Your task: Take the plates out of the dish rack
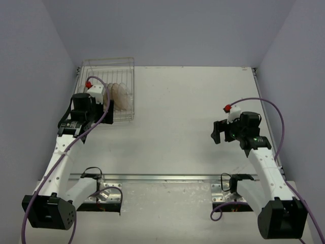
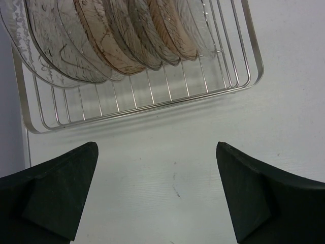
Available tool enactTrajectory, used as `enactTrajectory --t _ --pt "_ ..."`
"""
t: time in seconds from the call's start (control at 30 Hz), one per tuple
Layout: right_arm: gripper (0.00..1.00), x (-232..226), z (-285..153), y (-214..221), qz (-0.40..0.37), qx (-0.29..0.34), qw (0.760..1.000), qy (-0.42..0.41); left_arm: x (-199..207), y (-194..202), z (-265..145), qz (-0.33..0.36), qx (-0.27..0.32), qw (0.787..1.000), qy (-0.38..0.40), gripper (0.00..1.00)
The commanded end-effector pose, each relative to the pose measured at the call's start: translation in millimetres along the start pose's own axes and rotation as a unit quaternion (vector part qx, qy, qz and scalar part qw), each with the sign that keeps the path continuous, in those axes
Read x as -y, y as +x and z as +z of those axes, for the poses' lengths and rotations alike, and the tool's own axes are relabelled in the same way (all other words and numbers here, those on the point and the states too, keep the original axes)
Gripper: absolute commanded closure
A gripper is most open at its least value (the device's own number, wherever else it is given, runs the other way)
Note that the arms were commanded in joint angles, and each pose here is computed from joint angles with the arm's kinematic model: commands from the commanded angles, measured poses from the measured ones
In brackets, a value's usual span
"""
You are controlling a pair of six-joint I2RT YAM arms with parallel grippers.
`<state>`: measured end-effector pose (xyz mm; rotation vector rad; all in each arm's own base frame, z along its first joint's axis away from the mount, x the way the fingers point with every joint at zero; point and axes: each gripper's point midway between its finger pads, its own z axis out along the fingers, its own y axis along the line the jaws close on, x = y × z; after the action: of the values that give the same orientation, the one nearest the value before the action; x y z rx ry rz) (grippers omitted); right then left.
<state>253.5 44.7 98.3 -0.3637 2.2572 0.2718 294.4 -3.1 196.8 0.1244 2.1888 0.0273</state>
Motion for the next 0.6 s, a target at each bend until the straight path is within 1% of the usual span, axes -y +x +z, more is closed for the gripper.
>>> enactTrajectory --t 0.0,0.13,0.23,0.27,0.33,0.37,0.4,0.43,0.5,0.57 --pt "0.01 0.4 -2.9 -27.2 -0.015 0.035 0.999 -0.004 -1.8 -19.4 -1.5 0.015 0.034 0.999 -0.004 0.00" --pt "0.01 0.4 -1.7 -26.7 -0.013 0.031 0.999 -0.006 -1.0 -25.1 -1.4 0.032 0.032 0.999 -0.004 0.00" --pt "0.01 0.1 -1.1 -27.3 -0.010 0.029 0.999 -0.008 -11.6 -37.3 -2.3 0.054 0.035 0.997 -0.045 0.00" --pt "0.01 -0.4 -0.9 -27.5 -0.009 0.028 1.000 -0.010 -10.1 -42.8 1.5 0.070 0.029 0.995 -0.058 0.02" --pt "0.01 -1.5 -0.6 -28.3 -0.007 0.026 1.000 -0.013 -3.3 -60.5 9.2 0.110 0.022 0.990 -0.086 0.09" --pt "0.01 -1.5 -0.4 -28.8 -0.006 0.025 1.000 -0.014 -7.0 -73.2 8.2 0.124 0.024 0.985 -0.114 0.13" --pt "0.01 -1.5 0.1 -28.7 -0.005 0.023 1.000 -0.015 -7.4 -84.0 11.9 0.139 0.021 0.981 -0.134 0.20" --pt "0.01 -1.5 0.5 -28.3 -0.004 0.021 1.000 -0.015 -2.4 -87.2 21.9 0.152 0.009 0.979 -0.137 0.26" --pt "0.01 -2.0 1.3 -28.3 0.000 0.019 1.000 -0.018 -2.8 -110.7 28.5 0.159 0.005 0.975 -0.153 0.34" --pt "0.01 -2.6 1.8 -28.3 0.001 0.018 1.000 -0.020 0.5 -120.2 43.0 0.164 -0.013 0.974 -0.153 0.42"
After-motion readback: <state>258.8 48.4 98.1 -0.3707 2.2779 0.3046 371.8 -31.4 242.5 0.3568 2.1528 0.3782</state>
